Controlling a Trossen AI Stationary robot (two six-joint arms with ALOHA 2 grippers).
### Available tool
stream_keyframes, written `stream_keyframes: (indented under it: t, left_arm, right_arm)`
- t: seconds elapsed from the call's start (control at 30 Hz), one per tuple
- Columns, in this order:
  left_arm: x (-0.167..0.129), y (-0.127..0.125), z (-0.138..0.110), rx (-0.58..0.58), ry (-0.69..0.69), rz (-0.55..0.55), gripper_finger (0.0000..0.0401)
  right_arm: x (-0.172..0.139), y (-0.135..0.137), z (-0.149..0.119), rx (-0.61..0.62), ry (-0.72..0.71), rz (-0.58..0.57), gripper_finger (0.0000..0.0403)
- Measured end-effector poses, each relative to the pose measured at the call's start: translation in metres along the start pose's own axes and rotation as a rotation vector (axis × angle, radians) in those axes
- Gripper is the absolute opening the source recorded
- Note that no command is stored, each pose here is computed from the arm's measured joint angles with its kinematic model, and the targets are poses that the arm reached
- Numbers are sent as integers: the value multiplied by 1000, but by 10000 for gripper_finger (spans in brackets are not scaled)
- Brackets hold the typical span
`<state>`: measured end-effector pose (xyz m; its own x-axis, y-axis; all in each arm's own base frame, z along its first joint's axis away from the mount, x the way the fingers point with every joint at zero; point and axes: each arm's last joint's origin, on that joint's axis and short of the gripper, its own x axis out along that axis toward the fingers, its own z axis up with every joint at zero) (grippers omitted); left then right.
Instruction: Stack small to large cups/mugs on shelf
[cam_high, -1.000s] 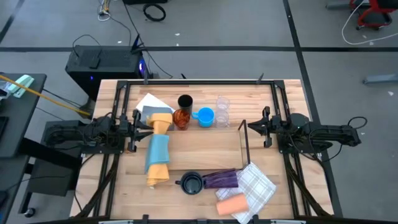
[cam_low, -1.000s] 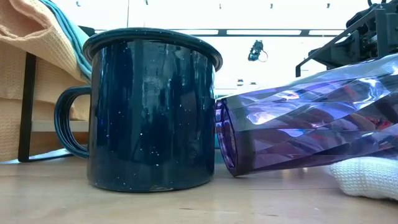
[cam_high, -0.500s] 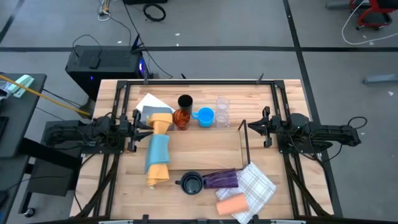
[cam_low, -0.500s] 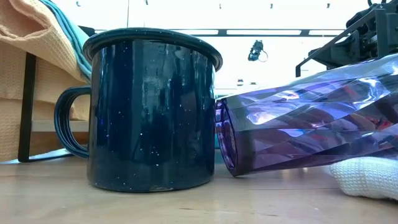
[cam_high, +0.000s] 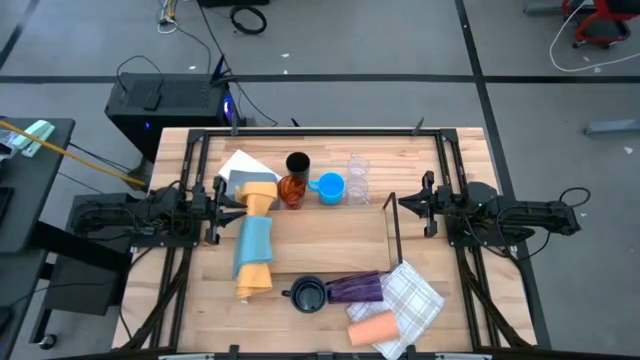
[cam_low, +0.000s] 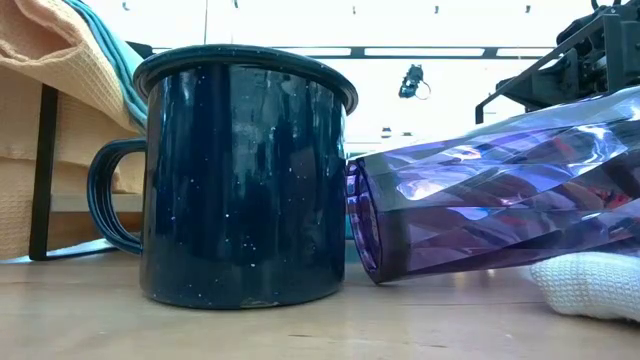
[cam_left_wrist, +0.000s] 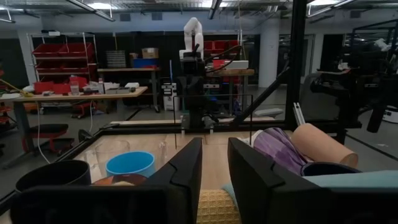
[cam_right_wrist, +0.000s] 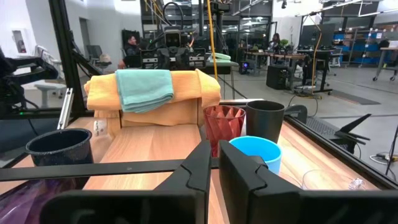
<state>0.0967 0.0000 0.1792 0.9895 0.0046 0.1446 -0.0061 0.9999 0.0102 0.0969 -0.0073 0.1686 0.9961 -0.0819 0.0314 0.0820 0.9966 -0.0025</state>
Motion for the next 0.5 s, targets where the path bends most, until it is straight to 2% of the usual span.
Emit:
stream_keyframes:
  t: [0.5]
  left_arm:
    - [0, 0, 0, 0, 0, 0, 86]
  right_arm:
    - [0, 0, 0, 0, 0, 0, 38]
